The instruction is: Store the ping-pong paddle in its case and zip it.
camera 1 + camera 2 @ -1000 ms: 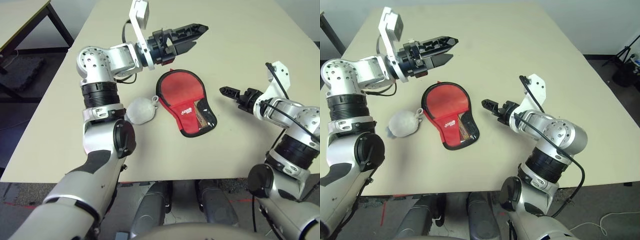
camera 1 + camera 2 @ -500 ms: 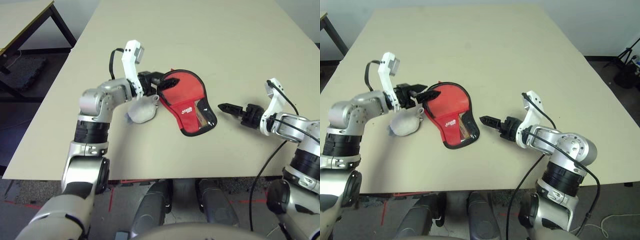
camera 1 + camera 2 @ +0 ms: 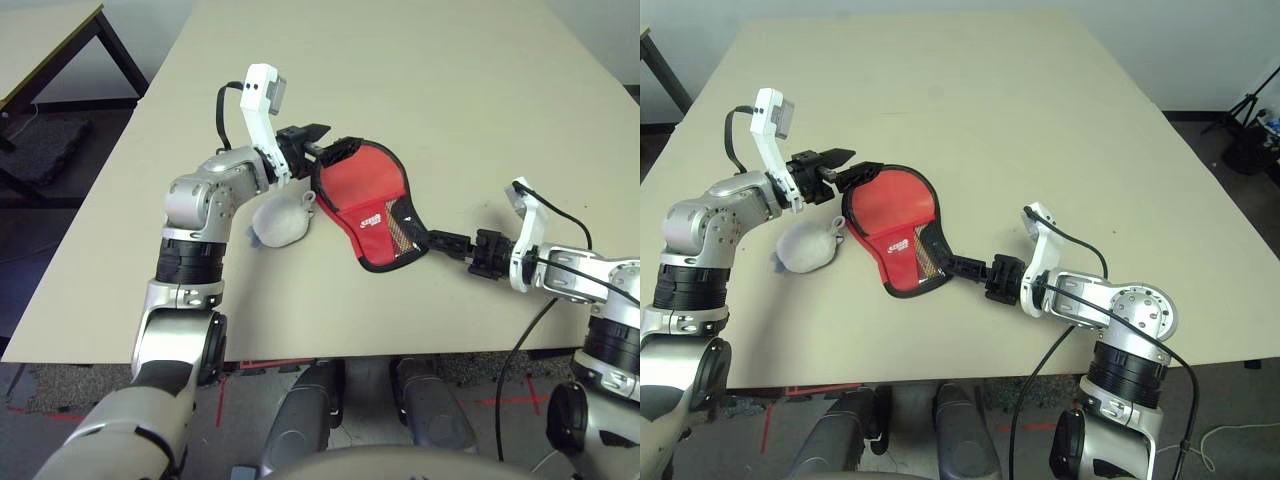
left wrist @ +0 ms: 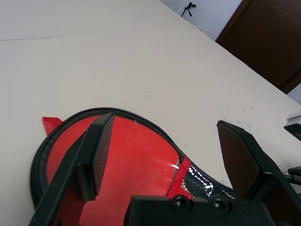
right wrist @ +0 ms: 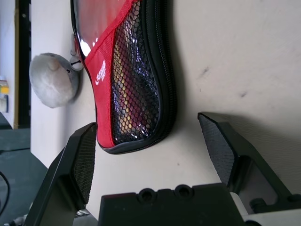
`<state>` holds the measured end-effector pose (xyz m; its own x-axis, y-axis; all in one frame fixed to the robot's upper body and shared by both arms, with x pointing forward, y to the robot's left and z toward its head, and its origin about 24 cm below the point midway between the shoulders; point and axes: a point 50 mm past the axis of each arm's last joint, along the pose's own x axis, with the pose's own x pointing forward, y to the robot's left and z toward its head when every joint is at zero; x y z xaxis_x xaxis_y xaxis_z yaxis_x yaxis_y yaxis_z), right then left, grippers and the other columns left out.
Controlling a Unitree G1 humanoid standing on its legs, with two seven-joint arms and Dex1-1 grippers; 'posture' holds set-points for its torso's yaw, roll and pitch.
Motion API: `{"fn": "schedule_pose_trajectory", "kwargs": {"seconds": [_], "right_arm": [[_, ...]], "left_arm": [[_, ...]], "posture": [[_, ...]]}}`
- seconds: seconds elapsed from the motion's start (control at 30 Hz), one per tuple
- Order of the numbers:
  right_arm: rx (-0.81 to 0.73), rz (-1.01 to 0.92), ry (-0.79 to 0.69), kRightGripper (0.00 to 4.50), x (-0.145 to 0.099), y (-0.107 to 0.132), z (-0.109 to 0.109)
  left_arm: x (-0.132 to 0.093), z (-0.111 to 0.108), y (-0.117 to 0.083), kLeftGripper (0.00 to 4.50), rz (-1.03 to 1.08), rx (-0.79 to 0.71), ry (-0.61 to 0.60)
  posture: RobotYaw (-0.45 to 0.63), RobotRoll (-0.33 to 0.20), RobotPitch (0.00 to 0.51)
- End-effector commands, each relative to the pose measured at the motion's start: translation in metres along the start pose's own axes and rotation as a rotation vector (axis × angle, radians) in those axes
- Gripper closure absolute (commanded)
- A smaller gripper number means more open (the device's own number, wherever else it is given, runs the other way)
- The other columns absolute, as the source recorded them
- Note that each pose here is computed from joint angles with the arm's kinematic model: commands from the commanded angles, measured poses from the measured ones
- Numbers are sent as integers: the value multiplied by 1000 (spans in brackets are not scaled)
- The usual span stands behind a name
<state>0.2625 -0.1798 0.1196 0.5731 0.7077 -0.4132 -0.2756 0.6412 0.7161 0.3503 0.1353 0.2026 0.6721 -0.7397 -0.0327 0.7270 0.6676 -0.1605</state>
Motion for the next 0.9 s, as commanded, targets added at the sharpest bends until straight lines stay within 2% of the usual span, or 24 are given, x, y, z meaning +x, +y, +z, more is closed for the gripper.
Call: {"fn": "schedule_pose_trajectory", "kwargs": {"seconds": [0.03,0.43,0.9], "right_arm": [[66,-12,83,45,14,-5,-14],[116,-4,146,45,37,-3,-21],[194,57,193,45,71,12,-22]], "left_arm": [[4,4,-1,0,1,14,-3],[6,8,-6,0,-1,15,-25],[9,8,-6,0,8,4,-36]], "posture": [[-43,0,175],[-25,0,174],[-21,0,182]]}}
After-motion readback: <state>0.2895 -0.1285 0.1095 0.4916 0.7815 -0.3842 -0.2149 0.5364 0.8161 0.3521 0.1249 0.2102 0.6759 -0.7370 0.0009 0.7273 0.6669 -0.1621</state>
